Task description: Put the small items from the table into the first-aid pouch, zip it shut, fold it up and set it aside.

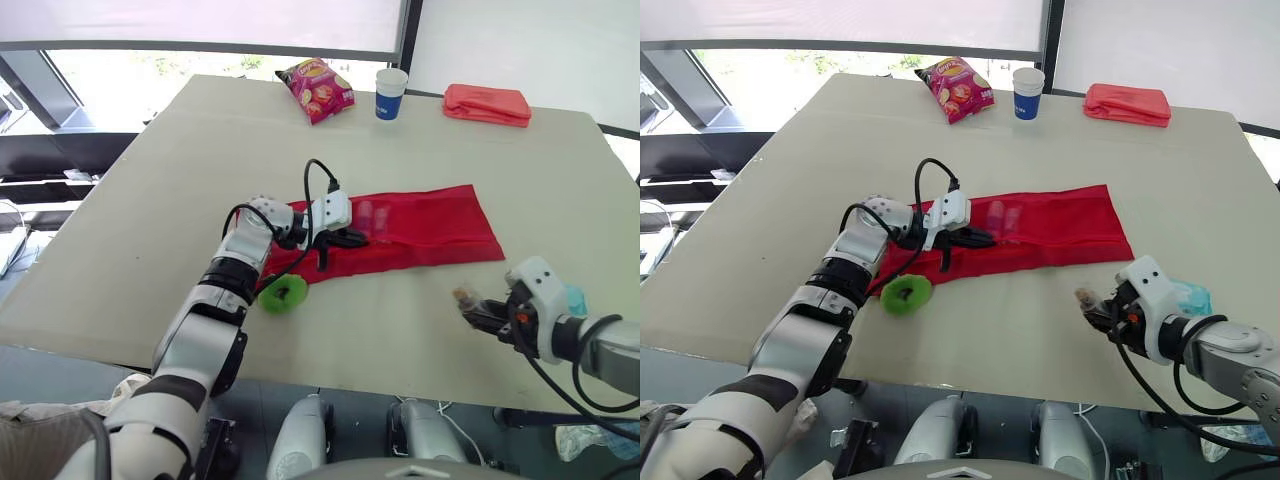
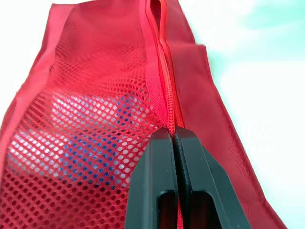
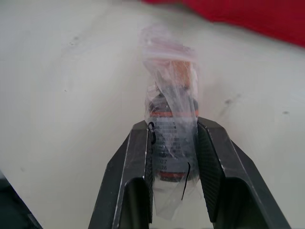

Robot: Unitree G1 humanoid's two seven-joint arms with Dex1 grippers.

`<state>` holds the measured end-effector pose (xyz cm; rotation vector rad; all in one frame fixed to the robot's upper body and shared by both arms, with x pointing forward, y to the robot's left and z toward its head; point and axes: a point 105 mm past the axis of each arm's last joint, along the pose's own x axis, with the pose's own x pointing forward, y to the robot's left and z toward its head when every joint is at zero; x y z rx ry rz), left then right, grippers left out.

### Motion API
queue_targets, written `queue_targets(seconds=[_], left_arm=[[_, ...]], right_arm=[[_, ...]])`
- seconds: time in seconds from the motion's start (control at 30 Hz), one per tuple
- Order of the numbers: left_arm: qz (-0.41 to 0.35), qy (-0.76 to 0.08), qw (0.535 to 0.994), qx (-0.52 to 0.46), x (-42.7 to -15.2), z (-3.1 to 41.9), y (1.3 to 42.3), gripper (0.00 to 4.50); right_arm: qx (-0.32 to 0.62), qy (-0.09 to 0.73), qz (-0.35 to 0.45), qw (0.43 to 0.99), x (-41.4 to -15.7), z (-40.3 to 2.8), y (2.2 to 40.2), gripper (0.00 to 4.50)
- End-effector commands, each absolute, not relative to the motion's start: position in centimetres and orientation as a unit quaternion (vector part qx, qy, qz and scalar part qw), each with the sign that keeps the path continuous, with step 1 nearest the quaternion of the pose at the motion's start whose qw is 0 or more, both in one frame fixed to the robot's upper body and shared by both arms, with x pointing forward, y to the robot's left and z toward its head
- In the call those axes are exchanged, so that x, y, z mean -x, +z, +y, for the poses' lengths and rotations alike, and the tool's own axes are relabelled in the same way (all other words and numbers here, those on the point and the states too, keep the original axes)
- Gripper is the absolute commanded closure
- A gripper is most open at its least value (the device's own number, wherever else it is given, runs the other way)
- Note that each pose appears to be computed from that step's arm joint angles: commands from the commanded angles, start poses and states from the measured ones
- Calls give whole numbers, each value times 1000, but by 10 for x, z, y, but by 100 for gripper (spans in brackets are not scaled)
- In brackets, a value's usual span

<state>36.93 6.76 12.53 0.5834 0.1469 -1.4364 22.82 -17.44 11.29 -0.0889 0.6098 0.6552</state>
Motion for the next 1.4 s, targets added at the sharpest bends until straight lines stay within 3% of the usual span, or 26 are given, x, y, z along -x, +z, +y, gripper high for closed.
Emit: queue_targets(seconds=[0.03, 0.37, 0.57, 0.83, 1.07, 1.2, 1.4], left_arm=[[40, -660, 705, -255, -363, 53, 140, 450], [36, -672, 705, -226, -351, 29, 143, 450], [36, -678, 699, -223, -345, 25, 142, 450], [35, -683, 696, -219, -341, 21, 140, 450], [35, -694, 687, -215, -337, 16, 138, 450], [35, -694, 686, -216, -337, 15, 138, 450], [37, -692, 688, -216, -338, 17, 138, 450]], right_arm=[[13, 344, 249, 906, -231, -157, 129, 374], [-65, 321, 221, 919, -261, -106, 122, 374], [-86, 260, 223, 936, -277, -111, 115, 374], [-99, 203, 222, 948, -278, -126, 111, 374], [-97, 201, 219, 950, -292, -113, 105, 374], [-102, 259, 203, 939, -290, -93, 111, 374], [-99, 213, 194, 952, -295, -109, 111, 374]])
